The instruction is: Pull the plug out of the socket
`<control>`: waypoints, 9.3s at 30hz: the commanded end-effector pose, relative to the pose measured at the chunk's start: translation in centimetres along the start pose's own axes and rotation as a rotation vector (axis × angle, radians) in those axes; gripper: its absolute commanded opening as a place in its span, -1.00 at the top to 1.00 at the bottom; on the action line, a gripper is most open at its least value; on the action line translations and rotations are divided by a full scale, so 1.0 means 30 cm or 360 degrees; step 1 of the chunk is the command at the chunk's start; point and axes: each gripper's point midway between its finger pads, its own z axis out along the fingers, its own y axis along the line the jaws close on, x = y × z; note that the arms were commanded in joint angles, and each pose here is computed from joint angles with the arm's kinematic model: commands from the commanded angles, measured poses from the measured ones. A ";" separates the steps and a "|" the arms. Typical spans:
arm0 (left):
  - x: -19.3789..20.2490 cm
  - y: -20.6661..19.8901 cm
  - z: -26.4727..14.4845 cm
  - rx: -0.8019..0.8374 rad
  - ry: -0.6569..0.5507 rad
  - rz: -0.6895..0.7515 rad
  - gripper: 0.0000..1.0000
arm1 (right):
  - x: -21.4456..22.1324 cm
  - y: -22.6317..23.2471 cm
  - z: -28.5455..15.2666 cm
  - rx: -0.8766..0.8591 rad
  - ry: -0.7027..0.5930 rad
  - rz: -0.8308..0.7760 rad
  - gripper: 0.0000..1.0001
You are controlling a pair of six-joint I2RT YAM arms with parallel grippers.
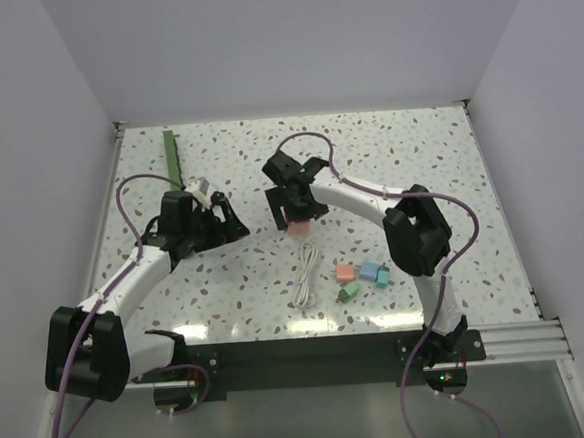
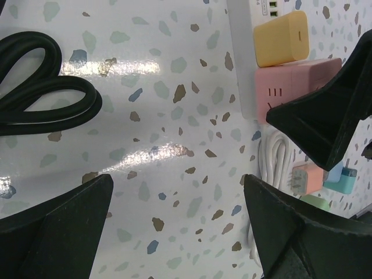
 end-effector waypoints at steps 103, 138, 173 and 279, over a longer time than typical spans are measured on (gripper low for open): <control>-0.009 -0.315 0.268 0.0491 0.0173 0.0081 1.00 | 0.389 -0.459 -0.117 0.0163 0.0097 0.0589 -0.11; -0.024 -0.431 0.264 0.0641 0.0175 0.0069 1.00 | 0.074 0.232 -0.290 -0.1192 -0.0130 0.0279 -0.58; 0.163 -0.392 0.251 0.0685 0.0233 -0.0033 1.00 | -0.012 0.240 -0.292 -0.1121 -0.0240 0.0355 1.00; -0.333 -0.232 -0.275 0.0429 -0.0472 0.0488 -1.00 | 0.213 -0.476 -0.764 -0.0295 -0.0829 0.0404 -0.97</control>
